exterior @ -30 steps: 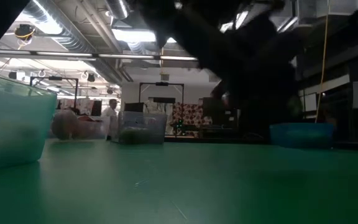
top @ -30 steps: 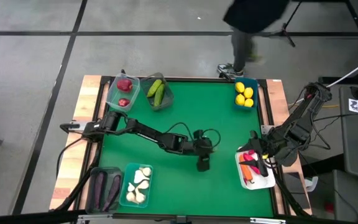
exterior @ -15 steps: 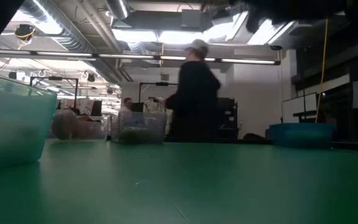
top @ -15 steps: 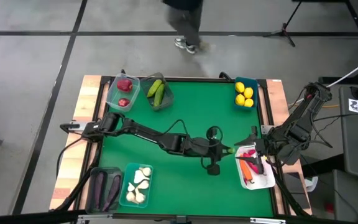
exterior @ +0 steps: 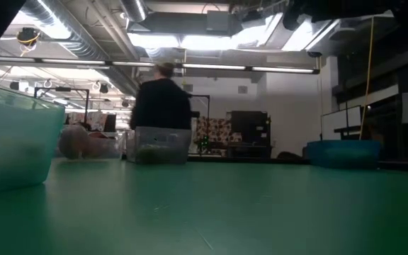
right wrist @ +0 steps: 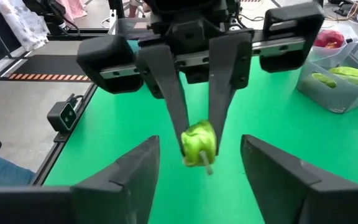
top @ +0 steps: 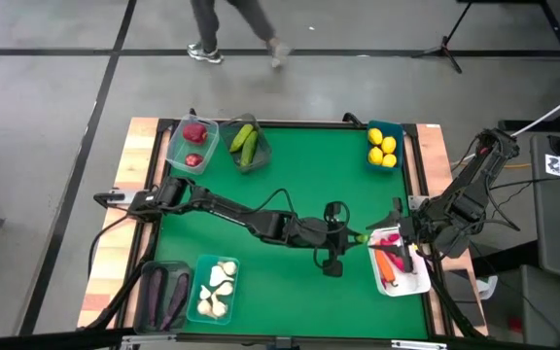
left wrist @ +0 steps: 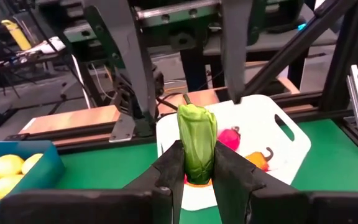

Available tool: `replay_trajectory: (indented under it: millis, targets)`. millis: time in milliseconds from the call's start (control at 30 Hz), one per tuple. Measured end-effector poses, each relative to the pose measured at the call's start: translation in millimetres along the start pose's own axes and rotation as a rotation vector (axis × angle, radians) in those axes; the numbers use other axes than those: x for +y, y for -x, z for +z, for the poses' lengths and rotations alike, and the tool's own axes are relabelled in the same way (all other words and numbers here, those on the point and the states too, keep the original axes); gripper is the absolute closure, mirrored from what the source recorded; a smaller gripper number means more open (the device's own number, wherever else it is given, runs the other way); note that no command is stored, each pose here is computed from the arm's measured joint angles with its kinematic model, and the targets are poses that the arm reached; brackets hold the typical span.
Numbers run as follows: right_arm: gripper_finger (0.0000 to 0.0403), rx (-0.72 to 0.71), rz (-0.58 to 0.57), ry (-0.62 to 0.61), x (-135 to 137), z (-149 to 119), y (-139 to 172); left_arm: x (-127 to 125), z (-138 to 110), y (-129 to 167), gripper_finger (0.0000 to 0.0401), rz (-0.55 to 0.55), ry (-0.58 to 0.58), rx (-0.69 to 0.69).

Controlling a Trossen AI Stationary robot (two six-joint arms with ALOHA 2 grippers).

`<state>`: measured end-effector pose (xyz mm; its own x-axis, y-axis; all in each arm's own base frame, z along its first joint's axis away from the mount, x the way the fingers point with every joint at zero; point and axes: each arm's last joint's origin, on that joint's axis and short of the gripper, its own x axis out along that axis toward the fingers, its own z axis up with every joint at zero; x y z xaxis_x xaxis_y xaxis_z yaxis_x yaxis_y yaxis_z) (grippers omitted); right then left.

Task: Sort produce into baskets
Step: Put the green chili pepper into the white bin

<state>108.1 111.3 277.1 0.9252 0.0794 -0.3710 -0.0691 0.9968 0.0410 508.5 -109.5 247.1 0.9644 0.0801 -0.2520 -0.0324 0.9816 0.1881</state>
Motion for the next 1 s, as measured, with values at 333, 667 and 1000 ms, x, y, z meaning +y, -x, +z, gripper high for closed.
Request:
replay_trajectory:
  millis: [333, 667, 1000]
  targets:
    - [0.0285, 0.031, 0.021, 0.013, -0.2, -2.4, 0.0, -0.4, -0.1, 0.1, 0.0333, -0.001, -0.008, 0.001]
    - [0.0322, 0.034, 0.029, 0.005, 0.0, -2.4, 0.0, -2.3, 0.2, 1.0, 0.0333, 0.033, -0.02, 0.005]
    - [0.0395, 0.038, -0.017, 0.014, -2.3, -4.6, 0.2, -2.2, 0.0, 1.1, 0.0333, 0.041, -0.02, 0.007]
